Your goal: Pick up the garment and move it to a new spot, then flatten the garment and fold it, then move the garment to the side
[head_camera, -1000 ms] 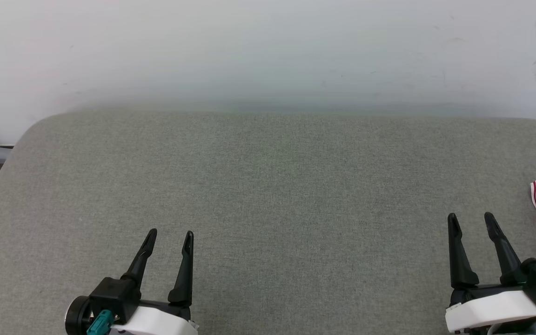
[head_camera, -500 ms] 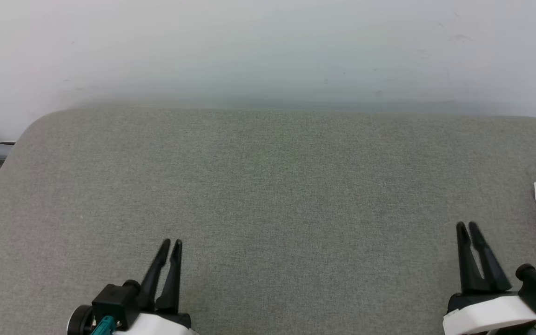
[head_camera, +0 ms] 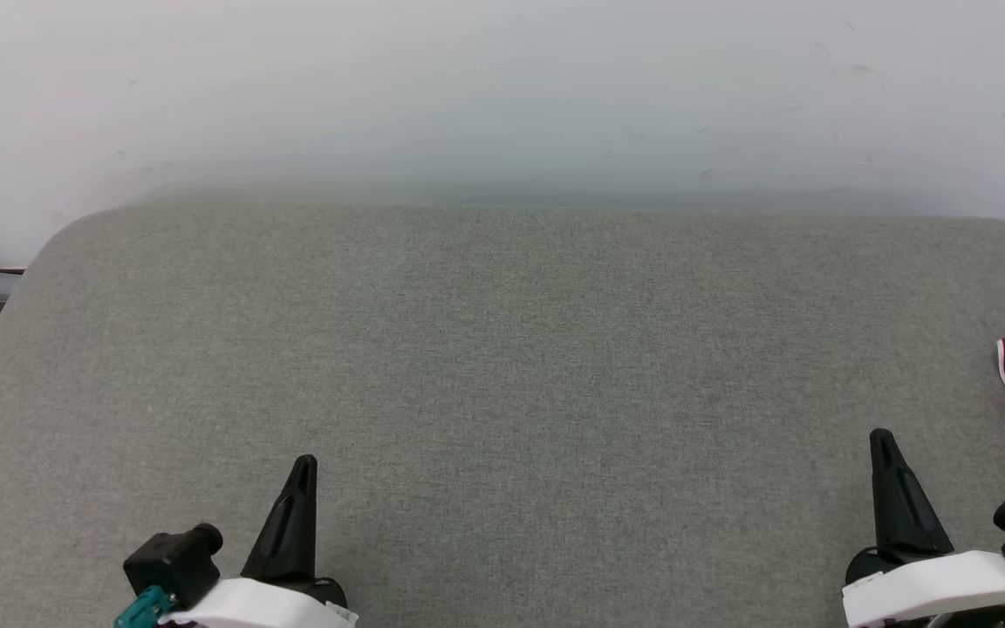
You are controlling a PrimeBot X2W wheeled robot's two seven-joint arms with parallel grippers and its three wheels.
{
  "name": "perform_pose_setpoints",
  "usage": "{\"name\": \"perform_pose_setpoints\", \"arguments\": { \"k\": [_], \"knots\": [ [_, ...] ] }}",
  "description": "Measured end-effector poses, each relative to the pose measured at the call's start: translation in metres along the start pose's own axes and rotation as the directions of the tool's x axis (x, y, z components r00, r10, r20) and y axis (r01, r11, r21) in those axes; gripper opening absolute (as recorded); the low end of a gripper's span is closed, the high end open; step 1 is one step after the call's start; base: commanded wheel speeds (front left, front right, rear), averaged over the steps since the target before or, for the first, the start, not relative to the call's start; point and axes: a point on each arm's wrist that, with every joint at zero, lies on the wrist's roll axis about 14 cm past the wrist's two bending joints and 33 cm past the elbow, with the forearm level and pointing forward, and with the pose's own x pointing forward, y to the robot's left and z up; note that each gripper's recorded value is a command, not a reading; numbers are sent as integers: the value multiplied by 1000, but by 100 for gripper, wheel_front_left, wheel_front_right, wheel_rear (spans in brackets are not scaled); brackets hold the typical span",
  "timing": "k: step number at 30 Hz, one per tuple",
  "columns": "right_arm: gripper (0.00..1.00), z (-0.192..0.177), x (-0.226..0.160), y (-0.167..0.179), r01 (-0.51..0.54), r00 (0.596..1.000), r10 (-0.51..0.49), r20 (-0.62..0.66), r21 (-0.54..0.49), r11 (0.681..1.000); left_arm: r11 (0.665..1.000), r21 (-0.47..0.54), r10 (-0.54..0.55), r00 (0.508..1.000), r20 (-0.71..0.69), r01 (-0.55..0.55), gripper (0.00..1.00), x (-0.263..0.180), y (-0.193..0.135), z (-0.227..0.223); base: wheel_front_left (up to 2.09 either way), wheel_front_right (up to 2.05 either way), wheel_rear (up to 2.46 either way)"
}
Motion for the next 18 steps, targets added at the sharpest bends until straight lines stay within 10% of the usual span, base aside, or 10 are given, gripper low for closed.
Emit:
{"name": "perform_pose_setpoints", "arguments": {
  "k": [18],
  "knots": [
    [0, -2, 4, -9, 58, 998, -51, -32, 285, 957, 955, -289, 59, 998, -23, -63, 0, 8, 14, 0, 0, 0, 0]
  ]
}}
